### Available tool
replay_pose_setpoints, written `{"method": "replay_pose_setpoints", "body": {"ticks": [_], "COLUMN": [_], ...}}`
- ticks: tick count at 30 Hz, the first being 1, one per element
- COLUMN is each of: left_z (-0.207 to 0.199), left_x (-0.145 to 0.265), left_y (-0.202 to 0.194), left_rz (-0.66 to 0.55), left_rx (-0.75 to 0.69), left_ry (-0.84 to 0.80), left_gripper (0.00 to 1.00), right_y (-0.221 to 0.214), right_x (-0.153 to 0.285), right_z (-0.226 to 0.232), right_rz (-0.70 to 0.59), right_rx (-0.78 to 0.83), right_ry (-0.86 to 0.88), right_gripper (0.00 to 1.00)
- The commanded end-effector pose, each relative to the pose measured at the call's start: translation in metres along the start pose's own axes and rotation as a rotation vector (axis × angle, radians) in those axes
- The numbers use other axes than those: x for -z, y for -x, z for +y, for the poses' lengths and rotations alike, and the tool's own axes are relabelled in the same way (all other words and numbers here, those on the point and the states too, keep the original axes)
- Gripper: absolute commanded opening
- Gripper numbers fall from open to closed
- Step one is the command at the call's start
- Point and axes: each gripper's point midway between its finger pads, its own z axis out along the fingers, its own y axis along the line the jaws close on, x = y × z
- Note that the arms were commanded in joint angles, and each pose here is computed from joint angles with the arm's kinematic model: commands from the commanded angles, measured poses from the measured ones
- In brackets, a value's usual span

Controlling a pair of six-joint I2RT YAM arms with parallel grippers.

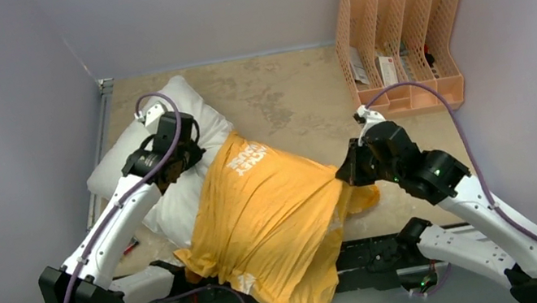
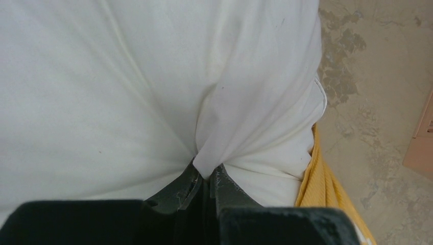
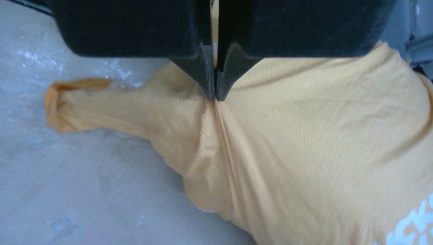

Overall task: Remove the pillowcase from the pillow
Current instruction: Remove the pillow from the pillowcase.

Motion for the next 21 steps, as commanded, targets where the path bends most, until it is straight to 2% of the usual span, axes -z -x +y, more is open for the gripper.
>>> {"method": "replay_pose_setpoints", "body": {"ticks": [1,7,9,10,12,14,17,21], "left_z": [0.064,0.068,0.061,0.055,0.037,0.017,-0.005,-0.025], "left_x": [0.005,0.005,0.005,0.005,0.005,0.009,0.019,0.03], "left_y": [0.023,0.025,0.023,0.021,0.016,0.01,-0.001,-0.016], "left_rz": [-0.091,-0.093,-0.077,-0.065,-0.039,-0.024,-0.02,-0.021], "left_rx": [-0.045,-0.031,-0.037,-0.045,-0.049,-0.045,-0.075,-0.142], "left_ry": [0.239,0.249,0.212,0.174,0.072,-0.046,-0.151,-0.205], "left_gripper": [0.0,0.0,0.0,0.0,0.0,0.0,0.0,0.0], "right_y": [0.017,0.03,0.039,0.041,0.05,0.066,0.081,0.11], "right_x": [0.043,0.068,0.065,0.061,0.049,0.035,0.002,-0.036], "right_z": [-0.062,-0.076,-0.053,-0.027,0.011,0.038,0.088,0.134], "right_rz": [-0.102,-0.255,-0.265,-0.246,-0.227,-0.221,-0.119,-0.091], "right_rx": [-0.08,-0.18,-0.132,-0.096,-0.052,-0.011,0.048,0.151], "right_ry": [-0.374,-0.416,-0.283,-0.151,0.029,0.111,0.257,0.373], "right_gripper": [0.0,0.0,0.0,0.03,0.3,0.49,0.6,0.75]}}
